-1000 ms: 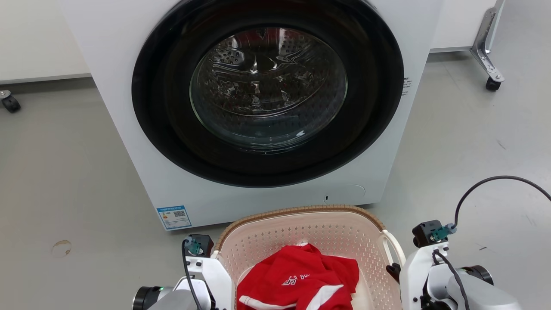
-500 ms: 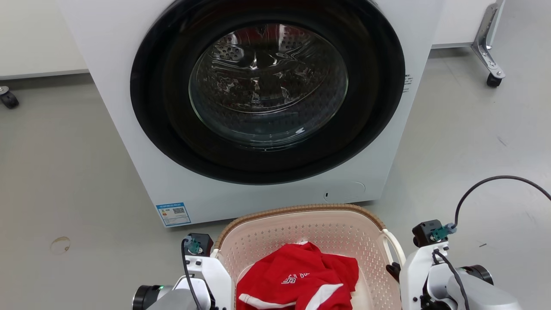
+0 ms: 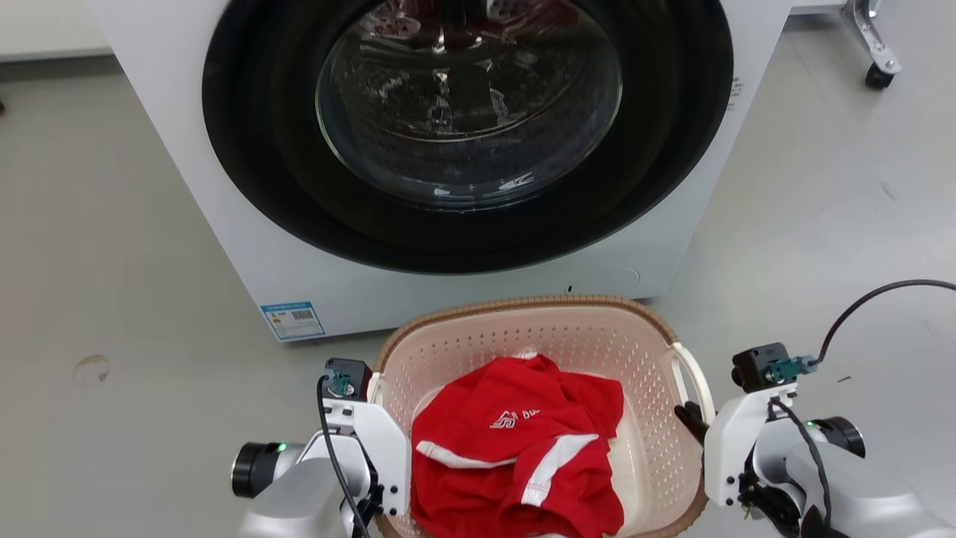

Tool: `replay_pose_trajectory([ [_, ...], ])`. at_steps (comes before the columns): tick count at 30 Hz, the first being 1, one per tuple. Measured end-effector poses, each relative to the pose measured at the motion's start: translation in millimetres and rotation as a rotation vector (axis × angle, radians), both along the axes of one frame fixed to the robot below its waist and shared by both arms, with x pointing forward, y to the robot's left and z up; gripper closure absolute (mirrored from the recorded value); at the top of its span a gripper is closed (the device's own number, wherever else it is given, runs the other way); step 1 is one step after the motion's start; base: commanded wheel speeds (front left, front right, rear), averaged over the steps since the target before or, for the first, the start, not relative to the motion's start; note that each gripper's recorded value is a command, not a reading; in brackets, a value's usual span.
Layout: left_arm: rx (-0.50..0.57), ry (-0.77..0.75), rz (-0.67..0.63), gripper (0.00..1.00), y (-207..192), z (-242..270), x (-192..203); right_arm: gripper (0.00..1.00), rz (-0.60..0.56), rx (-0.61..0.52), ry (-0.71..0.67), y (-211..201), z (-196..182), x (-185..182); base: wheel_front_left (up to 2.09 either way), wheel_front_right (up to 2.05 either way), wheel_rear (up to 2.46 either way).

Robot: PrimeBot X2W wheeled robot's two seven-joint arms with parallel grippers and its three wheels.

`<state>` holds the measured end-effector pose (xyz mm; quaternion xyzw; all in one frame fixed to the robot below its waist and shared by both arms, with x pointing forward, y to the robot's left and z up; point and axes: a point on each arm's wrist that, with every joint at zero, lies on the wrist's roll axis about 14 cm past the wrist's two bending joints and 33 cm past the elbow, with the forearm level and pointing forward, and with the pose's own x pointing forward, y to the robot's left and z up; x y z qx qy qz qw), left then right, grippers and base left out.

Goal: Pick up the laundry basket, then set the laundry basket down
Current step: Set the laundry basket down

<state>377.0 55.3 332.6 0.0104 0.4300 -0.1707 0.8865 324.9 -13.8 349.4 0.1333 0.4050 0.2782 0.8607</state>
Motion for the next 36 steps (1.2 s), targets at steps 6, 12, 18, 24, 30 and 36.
replay_pose_trajectory([
  [6, 0.017, -0.016, 0.005, 1.0, -2.9, -11.1, 21.9, 1.0, -0.021, 0.02, -0.01, -5.0, -11.5, 19.8, 0.0, 0.0, 0.0],
  [12, 0.021, -0.027, 0.014, 1.0, -7.5, -29.0, 42.4, 1.0, -0.028, 0.027, -0.022, -11.4, -31.2, 38.7, 0.0, 0.0, 0.0],
  [18, 0.022, -0.023, 0.04, 1.0, -10.9, -53.1, 59.8, 1.0, -0.014, 0.017, -0.017, -17.6, -57.6, 58.1, 0.0, 0.0, 0.0],
  [24, 0.025, 0.005, 0.064, 1.0, -11.5, -85.1, 66.4, 1.0, 0.013, 0.009, 0.017, -19.9, -89.3, 69.8, 0.0, 0.0, 0.0],
  [30, 0.032, -0.017, 0.084, 1.0, -11.2, -108.1, 82.2, 1.0, 0.031, 0.009, 0.024, -21.5, -114.7, 87.6, 0.0, 0.0, 0.0],
  [36, 0.035, -0.027, 0.094, 1.0, -13.0, -129.4, 95.3, 1.0, 0.042, 0.006, 0.011, -25.2, -135.9, 105.4, 0.0, 0.0, 0.0],
])
